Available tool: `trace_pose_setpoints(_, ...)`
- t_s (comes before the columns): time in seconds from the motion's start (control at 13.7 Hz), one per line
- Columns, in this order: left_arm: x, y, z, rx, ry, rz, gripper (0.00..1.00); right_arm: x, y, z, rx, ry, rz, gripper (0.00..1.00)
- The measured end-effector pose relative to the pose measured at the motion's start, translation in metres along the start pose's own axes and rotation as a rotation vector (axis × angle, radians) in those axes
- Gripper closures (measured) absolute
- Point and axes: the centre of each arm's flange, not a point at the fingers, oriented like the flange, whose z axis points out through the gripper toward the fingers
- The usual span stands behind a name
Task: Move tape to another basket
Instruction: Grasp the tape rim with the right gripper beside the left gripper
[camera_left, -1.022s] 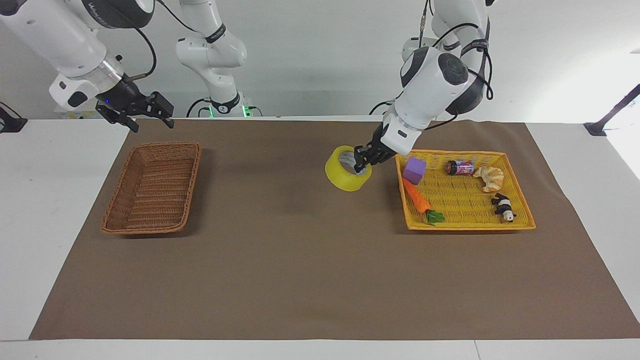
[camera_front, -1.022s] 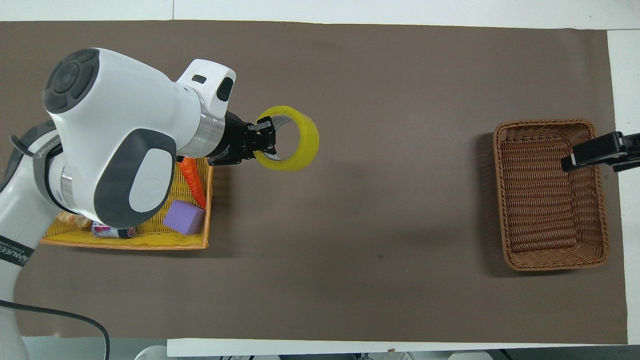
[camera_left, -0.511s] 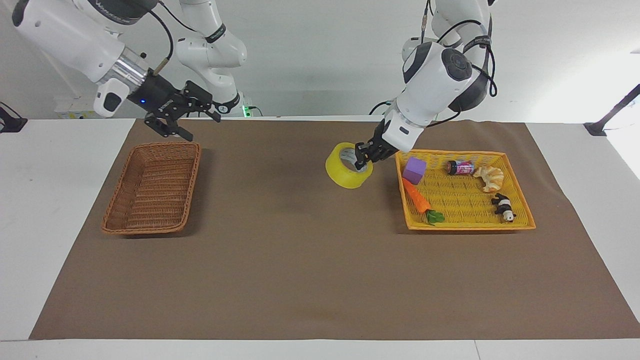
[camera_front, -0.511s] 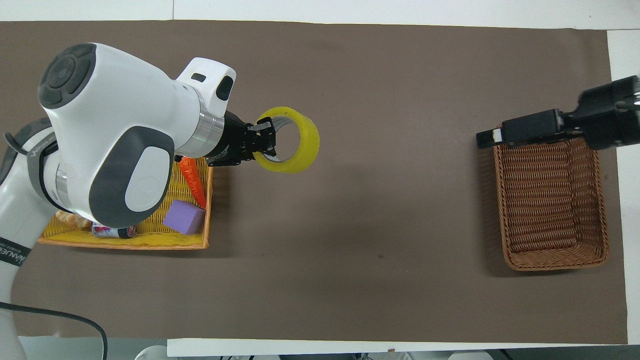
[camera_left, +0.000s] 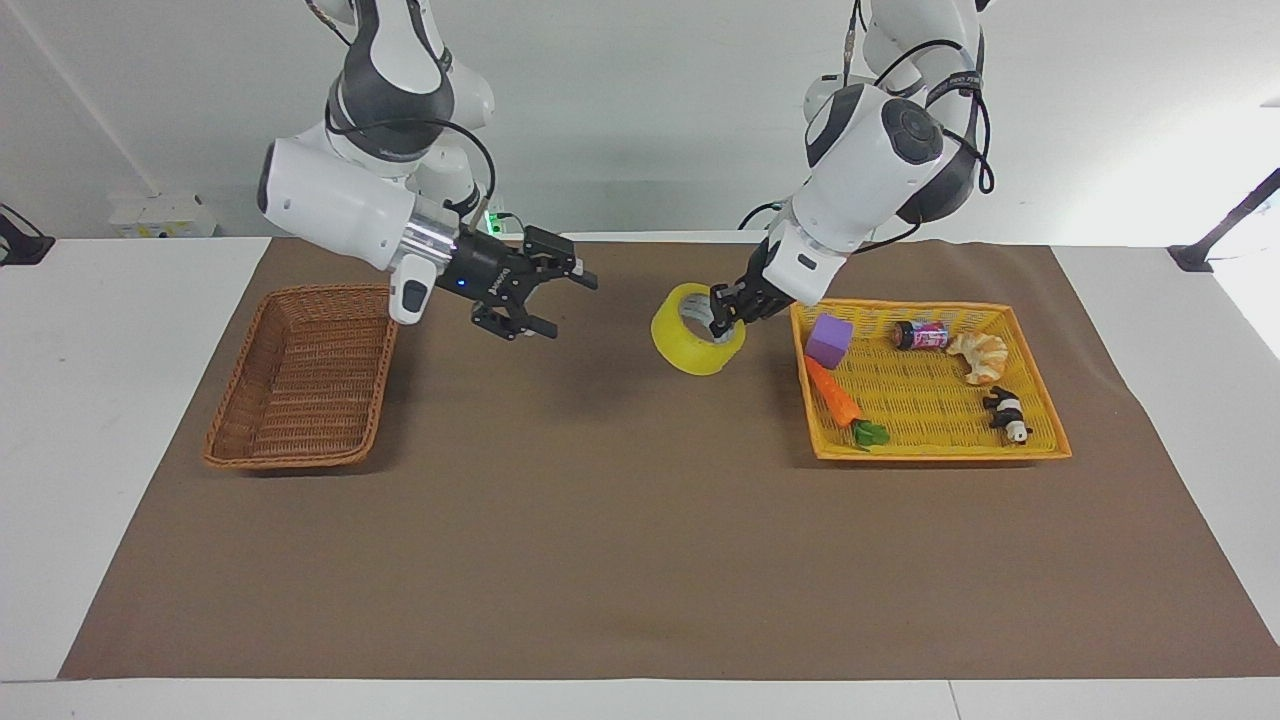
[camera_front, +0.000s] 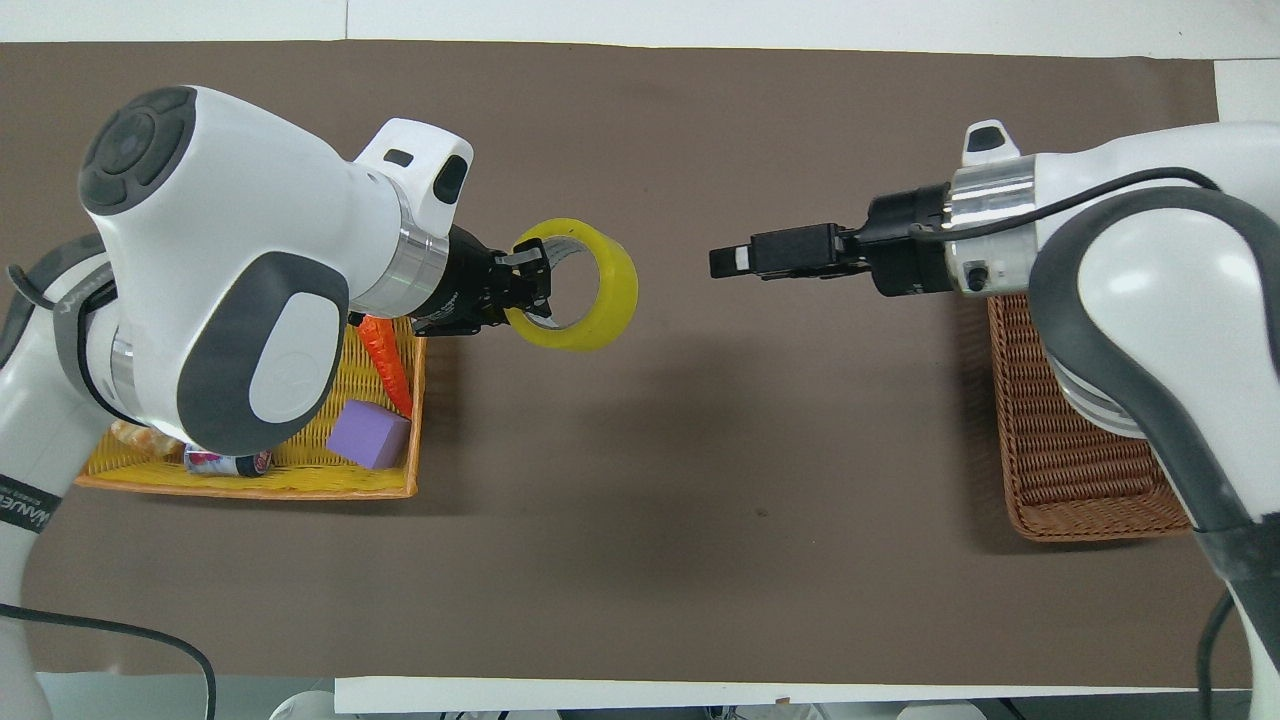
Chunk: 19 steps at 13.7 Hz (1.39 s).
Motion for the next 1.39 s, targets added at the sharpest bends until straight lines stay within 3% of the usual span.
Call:
trace_pose_setpoints(0.22, 0.000, 0.000, 0.000, 0.001, -0.002, 0.000, 0.78, 0.005, 0.007, 0.025, 0.091, 0.025, 0.142, 0.00)
trace_pose_setpoints(0.58, 0.000, 0.000, 0.001, 0.003, -0.004, 0.000, 0.78, 0.000, 0.003, 0.058, 0.076, 0.018, 0.277, 0.00)
trace_pose_setpoints(1.39, -0.001, -0.002, 0.003, 0.009, -0.011, -0.002, 0.78, -0.011, -0.008, 0.085, 0.067, -0.017, 0.281, 0.01)
